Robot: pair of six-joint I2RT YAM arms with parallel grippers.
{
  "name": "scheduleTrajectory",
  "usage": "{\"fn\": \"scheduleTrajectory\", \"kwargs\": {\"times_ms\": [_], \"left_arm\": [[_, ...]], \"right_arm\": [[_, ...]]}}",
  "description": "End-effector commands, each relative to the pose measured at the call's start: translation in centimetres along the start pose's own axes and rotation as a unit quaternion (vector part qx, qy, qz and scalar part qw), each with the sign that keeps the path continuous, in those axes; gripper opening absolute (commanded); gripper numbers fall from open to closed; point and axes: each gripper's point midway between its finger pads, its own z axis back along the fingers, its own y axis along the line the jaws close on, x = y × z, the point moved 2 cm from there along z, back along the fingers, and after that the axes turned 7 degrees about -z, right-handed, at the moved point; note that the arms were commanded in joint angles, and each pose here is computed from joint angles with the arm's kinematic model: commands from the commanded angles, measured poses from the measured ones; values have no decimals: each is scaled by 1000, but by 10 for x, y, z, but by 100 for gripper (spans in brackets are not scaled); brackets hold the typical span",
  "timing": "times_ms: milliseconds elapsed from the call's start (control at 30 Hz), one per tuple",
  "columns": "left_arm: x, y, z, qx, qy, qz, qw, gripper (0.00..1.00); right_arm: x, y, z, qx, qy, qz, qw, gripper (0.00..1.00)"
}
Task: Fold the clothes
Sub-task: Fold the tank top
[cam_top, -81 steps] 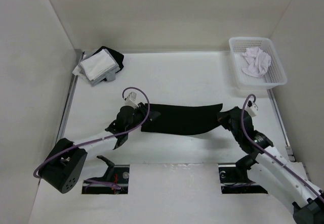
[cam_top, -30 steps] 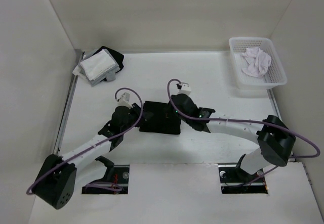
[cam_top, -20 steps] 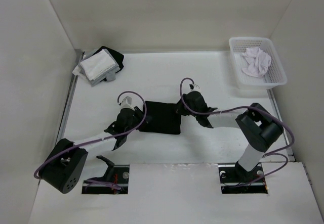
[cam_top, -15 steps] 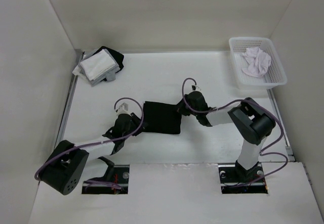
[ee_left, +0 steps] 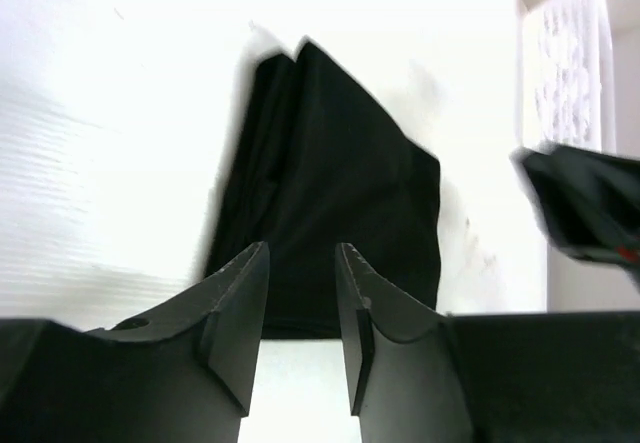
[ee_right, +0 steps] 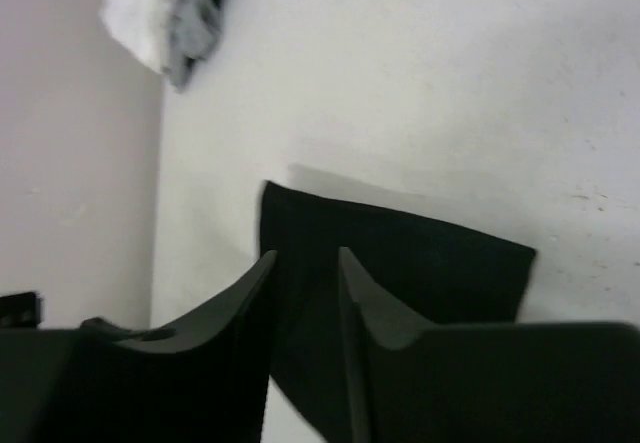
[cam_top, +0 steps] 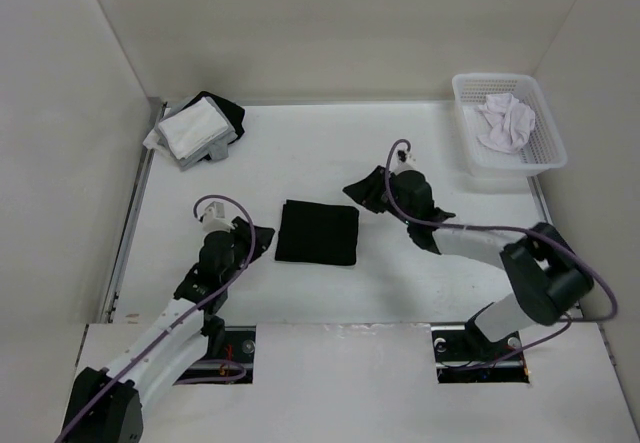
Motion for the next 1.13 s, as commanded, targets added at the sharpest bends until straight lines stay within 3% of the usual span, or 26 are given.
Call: {"fn": "scheduleTrajectory", "kwargs": {"times_ms": [0, 233, 467, 1100], "left_arm": [[27, 10, 3, 51, -33, -37, 997, 33], [52, 9, -2, 80, -38, -57, 995, 40], [76, 20, 3, 110, -58, -69, 990, 45], [80, 29, -3, 123, -60, -88, 987, 44]], "right_arm": [[25, 28, 32, 28, -43, 49, 997, 40], [59, 13, 85, -38, -141, 126, 981, 60], [84, -36, 118, -78, -248, 103, 960, 68], [82, -50, 110, -80, -225, 82, 968, 68]]}}
